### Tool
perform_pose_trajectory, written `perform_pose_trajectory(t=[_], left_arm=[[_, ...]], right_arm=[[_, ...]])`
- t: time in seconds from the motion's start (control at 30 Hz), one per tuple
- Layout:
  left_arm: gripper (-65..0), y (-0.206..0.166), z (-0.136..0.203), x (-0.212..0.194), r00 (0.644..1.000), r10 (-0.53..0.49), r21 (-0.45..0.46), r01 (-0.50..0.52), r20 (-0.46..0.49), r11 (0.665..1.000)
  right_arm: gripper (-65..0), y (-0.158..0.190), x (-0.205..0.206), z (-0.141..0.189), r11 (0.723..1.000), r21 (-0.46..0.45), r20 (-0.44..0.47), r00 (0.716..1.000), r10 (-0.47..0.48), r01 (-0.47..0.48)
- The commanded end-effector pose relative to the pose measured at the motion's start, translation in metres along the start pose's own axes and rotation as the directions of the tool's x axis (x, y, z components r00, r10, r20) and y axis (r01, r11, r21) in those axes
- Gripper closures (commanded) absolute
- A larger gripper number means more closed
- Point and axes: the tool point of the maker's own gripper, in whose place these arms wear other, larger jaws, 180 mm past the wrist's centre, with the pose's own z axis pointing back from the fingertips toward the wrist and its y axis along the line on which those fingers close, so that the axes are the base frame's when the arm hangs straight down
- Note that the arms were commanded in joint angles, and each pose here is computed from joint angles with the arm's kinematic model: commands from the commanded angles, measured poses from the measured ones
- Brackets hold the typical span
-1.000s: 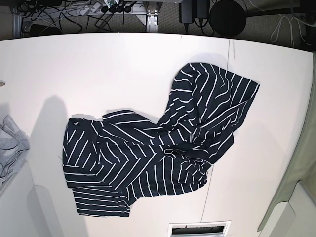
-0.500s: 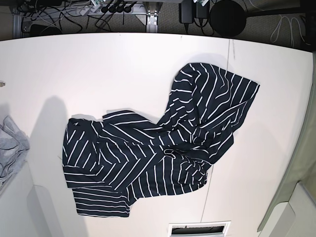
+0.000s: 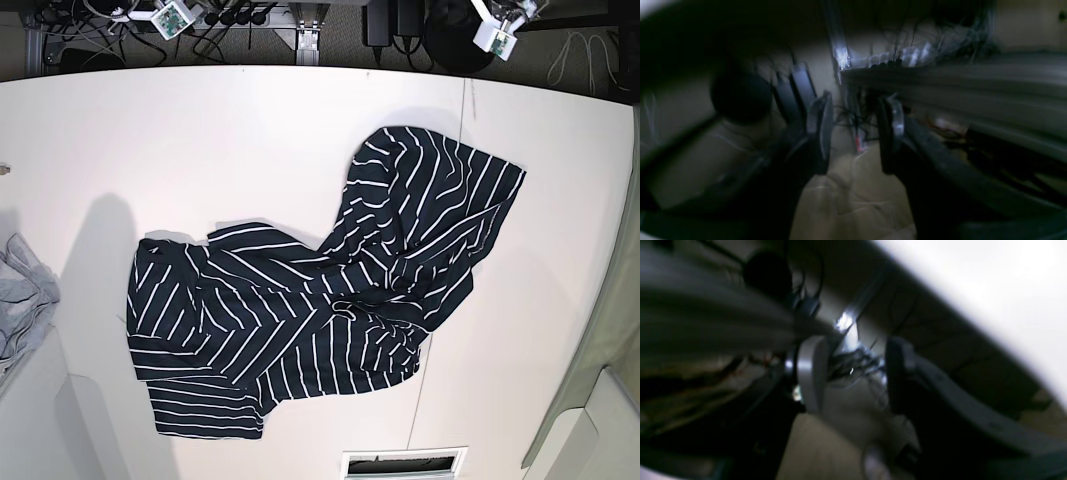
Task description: Layout the t-shirt on the table in an organized manner, then fold the t-shirt properly
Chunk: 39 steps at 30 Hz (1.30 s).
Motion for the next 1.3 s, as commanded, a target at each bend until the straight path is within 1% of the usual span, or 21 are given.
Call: perform_pose_trajectory(t=[0.0,0.07,0.13,0.17,0.27,0.33,0.4,0.53,0.63,0.8,0.93,0.97,1.07,1.17,1.27], left_arm=[[-25.2,0.004,0.009,0.014,0.999,-0.033,0.007,0.033,0.035,0.999],[-25.2,0.014,0.02,0.039,0.993,-0.086,0.041,0.083,0.084,0.996],[-25.7,0.028,0.03,0.063,0.985,-0.11,0.1,0.096,0.136,0.99],[-27.1,0.033,0.033,0.074,0.98,-0.125,0.122,0.107,0.154,0.987],[-34.3,0.047,0.034,0.101,0.965,-0.18,0.157,0.151,0.192,0.976],[-35.0,0.056,0.032,0.117,0.955,-0.206,0.174,0.17,0.215,0.97],[-35.0,0.066,0.029,0.132,0.947,-0.216,0.19,0.173,0.238,0.966],[-35.0,0.087,0.018,0.16,0.939,-0.184,0.19,0.132,0.29,0.973],[-35.0,0.101,0.002,0.173,0.942,-0.169,0.184,0.118,0.29,0.976],[-35.0,0.106,-0.033,0.188,0.953,-0.157,0.148,0.121,0.26,0.982],[-35.0,0.109,-0.054,0.201,0.958,-0.161,0.135,0.132,0.239,0.982],[-35.0,0.11,-0.058,0.204,0.958,-0.159,0.132,0.13,0.237,0.983],[-35.0,0.115,-0.069,0.207,0.965,-0.145,0.125,0.119,0.219,0.985],[-35.0,0.119,-0.078,0.206,0.97,-0.134,0.125,0.11,0.201,0.986],[-35.0,0.119,-0.083,0.207,0.972,-0.118,0.12,0.095,0.204,0.988]], right_arm=[[-28.6,-0.009,0.018,0.003,1.0,-0.02,0.055,0.998,0.014,-0.013],[-28.6,-0.024,0.046,0.003,0.998,-0.063,0.121,0.992,0.035,-0.027],[-28.6,-0.041,0.073,0.0,0.993,-0.11,0.182,0.981,0.059,-0.04],[-28.6,-0.05,0.087,-0.001,0.99,-0.13,0.211,0.975,0.074,-0.048],[-28.6,-0.074,0.131,-0.005,0.984,-0.171,0.306,0.947,0.093,-0.042],[-28.6,-0.089,0.16,-0.006,0.981,-0.19,0.363,0.927,0.097,-0.028],[-28.6,-0.104,0.184,-0.008,0.975,-0.219,0.402,0.909,0.111,-0.022],[-28.7,-0.14,0.223,-0.023,0.958,-0.282,0.462,0.882,0.092,0.048],[-28.7,-0.163,0.245,-0.046,0.95,-0.292,0.476,0.878,0.048,0.107],[-29.2,-0.193,0.284,-0.081,0.94,-0.286,0.487,0.873,-0.024,0.185],[-40.6,-0.206,0.308,-0.101,0.935,-0.276,0.48,0.875,-0.065,0.221],[-41.7,-0.21,0.31,-0.105,0.931,-0.285,0.471,0.879,-0.069,0.226],[-41.6,-0.225,0.309,-0.113,0.912,-0.329,0.445,0.892,-0.082,0.247],[-41.6,-0.234,0.299,-0.122,0.905,-0.339,0.411,0.906,-0.104,0.258],[-41.6,-0.234,0.282,-0.131,0.904,-0.338,0.371,0.92,-0.128,0.262]])
